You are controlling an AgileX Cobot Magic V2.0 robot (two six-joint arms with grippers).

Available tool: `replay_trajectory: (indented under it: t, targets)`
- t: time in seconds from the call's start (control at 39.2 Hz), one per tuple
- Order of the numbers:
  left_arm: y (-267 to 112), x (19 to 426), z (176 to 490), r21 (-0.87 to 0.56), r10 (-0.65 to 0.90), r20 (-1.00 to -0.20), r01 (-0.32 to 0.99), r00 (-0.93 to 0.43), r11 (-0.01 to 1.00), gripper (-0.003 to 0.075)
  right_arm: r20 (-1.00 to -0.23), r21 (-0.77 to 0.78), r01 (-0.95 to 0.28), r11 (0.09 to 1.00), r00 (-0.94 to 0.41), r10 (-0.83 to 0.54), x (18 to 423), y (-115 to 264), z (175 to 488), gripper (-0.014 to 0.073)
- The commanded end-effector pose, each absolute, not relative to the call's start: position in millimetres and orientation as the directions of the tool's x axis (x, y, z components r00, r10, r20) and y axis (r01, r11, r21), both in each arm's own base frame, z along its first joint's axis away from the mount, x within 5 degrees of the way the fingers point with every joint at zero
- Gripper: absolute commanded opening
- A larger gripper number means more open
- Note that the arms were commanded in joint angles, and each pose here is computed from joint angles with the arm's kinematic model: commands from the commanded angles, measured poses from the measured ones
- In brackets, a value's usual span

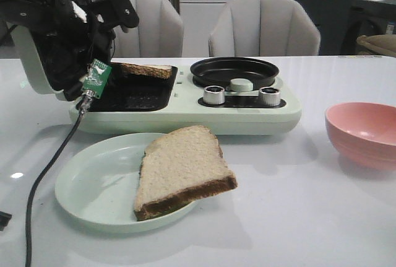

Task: Make breakfast with bread and shrimp
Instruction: 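Lower the bread into the sandwich maker tray and open the left gripper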

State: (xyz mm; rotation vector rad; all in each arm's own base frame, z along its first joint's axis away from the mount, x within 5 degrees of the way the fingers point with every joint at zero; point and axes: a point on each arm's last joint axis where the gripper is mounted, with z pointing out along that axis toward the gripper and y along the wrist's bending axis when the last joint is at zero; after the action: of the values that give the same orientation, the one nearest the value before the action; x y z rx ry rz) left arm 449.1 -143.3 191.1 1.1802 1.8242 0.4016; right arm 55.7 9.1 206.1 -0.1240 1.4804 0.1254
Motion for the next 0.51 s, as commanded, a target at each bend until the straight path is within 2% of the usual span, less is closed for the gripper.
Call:
replay_trajectory:
  t: [0.0, 0.25, 0.48]
  targets:
    - [-146.0, 442.7, 228.1, 0.653, 0.8, -0.583, 0.505, -0.142, 0.565, 0.0583, -0.98, -0.019, -0.152, 0.988, 0.197, 0.012, 52.0, 8.3, 219.5, 0.0118]
    - [-152.3, 432.5, 244.3, 0.631, 0.781, -0.601, 0.498, -0.173, 0.595, 0.0583, -0.98, -0.019, -0.152, 0.988, 0.197, 0.012, 52.0, 8.3, 219.5, 0.0118]
    - [-155.1, 420.4, 272.3, 0.6, 0.733, -0.656, 0.466, -0.178, 0.651, 0.0583, -0.98, -0.019, -0.152, 0.988, 0.197, 0.012, 52.0, 8.3, 219.5, 0.0118]
